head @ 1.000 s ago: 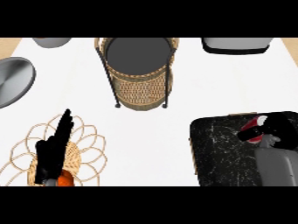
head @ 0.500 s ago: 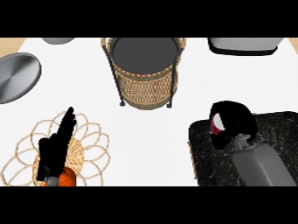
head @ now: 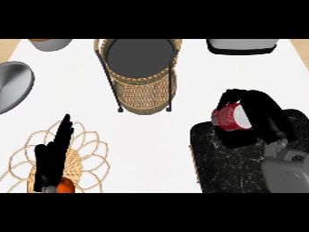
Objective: Pick the can from the tray and place it in the tiered basket
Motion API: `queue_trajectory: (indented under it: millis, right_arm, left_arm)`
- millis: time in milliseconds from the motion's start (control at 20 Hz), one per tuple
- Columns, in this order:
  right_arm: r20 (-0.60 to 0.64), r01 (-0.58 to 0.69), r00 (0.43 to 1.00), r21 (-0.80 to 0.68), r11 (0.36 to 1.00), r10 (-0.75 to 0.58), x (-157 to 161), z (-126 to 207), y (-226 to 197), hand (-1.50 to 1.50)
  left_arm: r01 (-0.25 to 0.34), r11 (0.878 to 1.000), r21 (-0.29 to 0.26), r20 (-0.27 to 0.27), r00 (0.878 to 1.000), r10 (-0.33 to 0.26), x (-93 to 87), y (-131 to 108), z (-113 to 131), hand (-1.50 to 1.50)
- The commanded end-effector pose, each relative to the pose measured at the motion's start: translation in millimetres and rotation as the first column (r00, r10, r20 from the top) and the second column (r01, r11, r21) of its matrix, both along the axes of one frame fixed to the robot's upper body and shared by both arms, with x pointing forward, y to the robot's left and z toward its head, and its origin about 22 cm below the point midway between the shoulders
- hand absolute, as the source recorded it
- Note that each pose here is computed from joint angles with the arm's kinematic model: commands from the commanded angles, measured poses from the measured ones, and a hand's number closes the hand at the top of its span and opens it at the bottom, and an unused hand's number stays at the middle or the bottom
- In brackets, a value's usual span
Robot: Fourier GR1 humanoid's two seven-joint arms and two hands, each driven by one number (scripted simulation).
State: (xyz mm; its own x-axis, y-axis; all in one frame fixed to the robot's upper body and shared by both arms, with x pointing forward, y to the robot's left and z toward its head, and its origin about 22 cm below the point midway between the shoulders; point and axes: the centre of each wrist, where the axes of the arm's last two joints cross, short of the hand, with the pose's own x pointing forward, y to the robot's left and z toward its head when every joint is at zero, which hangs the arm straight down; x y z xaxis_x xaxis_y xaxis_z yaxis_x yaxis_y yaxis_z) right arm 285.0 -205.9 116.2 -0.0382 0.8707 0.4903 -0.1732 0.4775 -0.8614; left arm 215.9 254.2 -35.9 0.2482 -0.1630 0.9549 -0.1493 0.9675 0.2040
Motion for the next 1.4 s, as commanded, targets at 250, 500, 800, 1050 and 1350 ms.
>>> queue_trajectory:
  millis: [250,500,800,1050,1350]
  right_arm:
    - [0.345,-0.024,0.938,0.085,0.996,-0.007,-41,124,-16,1.50]
    - [0.359,-0.027,0.933,0.091,0.995,-0.008,-40,169,-3,1.50]
    - [0.349,0.009,0.936,0.121,0.993,-0.051,-3,197,20,1.50]
    - [0.344,0.035,0.935,0.140,0.989,-0.082,30,202,40,1.50]
    - [0.301,0.011,0.952,0.127,0.992,-0.049,66,185,78,1.50]
  left_arm:
    - [0.018,0.999,-0.032,-0.052,0.998,-0.020,-4.5,5,-16,0.00]
    - [0.019,1.000,-0.006,-0.039,0.999,-0.020,-10.3,-7,-19,0.00]
    - [0.025,1.000,-0.008,-0.026,0.999,-0.026,-8.8,4,-12,0.00]
    - [0.038,0.999,-0.002,-0.033,0.999,-0.038,-11.3,5,-23,0.00]
    - [0.045,0.999,-0.017,-0.029,0.999,-0.045,7.6,-14,-21,0.00]
